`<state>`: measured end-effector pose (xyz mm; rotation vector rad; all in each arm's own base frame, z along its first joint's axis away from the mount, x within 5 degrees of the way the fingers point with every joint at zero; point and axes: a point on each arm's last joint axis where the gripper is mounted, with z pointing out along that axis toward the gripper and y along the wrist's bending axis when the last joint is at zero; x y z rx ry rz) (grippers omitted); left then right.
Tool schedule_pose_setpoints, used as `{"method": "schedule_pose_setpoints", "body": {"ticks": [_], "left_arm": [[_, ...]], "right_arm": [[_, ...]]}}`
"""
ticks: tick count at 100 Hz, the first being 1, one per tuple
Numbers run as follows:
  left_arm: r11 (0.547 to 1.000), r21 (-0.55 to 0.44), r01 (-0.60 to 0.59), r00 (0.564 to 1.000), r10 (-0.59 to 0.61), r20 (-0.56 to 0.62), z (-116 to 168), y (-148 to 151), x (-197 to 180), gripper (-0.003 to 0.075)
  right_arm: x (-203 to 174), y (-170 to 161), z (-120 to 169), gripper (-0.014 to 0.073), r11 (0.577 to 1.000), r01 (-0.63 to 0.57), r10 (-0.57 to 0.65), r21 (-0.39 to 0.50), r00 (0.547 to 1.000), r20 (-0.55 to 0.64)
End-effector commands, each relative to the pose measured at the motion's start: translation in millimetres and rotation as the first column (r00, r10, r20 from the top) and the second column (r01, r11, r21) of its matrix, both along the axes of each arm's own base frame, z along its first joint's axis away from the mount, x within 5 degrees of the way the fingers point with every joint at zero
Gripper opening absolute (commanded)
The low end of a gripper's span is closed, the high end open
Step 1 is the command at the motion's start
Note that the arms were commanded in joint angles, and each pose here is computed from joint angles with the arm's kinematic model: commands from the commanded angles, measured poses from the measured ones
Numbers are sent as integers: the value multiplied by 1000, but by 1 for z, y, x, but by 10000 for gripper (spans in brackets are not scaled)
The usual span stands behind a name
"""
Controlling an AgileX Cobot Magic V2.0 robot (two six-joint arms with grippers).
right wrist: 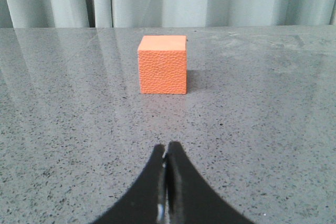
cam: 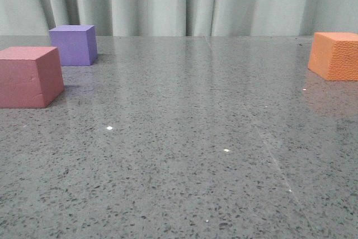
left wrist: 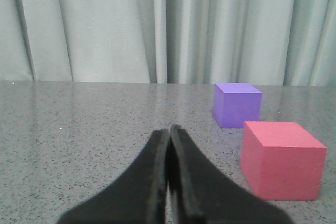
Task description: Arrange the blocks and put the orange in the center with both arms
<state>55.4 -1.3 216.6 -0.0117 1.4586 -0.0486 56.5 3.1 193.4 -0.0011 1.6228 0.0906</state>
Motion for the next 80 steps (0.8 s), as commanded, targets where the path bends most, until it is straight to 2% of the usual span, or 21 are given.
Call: {"method": "schedule_pose_setpoints", "body": {"ticks": [1,63,80], "left_arm": [[1000,-11,15,999,-14,53,-10,-1,-1,-13],[1000,-11,11,999,-11,35,-11,-1,-1,-13],[1000,-11,11,999,-11,35,-11,-1,-1,-13]], "right_arm": [[-2,0,14,-67,1000,-1,1,-2,993,122],[-2,0,14,-67,1000,-1,1,-2,993,122],[-4,1,22,-67,1000,-7,7,2,979,205]]}}
